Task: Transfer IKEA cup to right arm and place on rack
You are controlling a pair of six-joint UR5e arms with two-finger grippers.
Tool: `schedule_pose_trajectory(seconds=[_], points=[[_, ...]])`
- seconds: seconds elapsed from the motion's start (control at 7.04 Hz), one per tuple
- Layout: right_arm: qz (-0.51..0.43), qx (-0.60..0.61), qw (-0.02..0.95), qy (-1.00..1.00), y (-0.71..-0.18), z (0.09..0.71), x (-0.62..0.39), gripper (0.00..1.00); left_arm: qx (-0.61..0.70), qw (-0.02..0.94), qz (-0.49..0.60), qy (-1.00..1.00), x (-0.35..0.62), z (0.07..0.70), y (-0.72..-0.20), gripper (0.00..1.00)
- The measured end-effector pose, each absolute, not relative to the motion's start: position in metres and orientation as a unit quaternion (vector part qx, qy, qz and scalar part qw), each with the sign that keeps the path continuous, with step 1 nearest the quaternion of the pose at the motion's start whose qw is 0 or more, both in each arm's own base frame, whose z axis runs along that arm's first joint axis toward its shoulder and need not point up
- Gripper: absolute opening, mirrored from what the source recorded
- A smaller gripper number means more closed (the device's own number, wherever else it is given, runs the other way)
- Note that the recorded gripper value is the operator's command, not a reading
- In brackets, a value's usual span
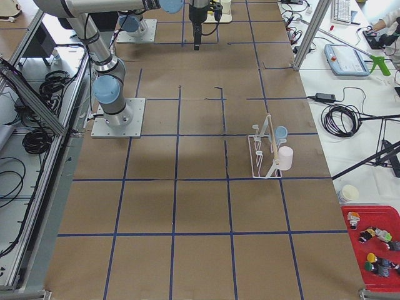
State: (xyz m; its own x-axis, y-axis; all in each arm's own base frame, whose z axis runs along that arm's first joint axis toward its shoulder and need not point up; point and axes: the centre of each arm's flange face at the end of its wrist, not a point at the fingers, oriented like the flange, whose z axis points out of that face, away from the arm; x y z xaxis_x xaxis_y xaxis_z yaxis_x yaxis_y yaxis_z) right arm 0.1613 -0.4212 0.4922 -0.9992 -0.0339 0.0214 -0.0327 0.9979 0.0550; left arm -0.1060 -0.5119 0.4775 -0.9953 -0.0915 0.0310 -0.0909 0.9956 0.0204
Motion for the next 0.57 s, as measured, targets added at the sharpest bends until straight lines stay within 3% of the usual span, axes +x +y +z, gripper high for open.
schedule_pose_trajectory(seconds=[0.57], points=[[-0.026,0.018,0.011,-0.999,-0.4220,0.4925,0.1617,1.00,0.046,0.016,-0.010,-0.999,-0.1056,0.4765,-0.5128,0.99]])
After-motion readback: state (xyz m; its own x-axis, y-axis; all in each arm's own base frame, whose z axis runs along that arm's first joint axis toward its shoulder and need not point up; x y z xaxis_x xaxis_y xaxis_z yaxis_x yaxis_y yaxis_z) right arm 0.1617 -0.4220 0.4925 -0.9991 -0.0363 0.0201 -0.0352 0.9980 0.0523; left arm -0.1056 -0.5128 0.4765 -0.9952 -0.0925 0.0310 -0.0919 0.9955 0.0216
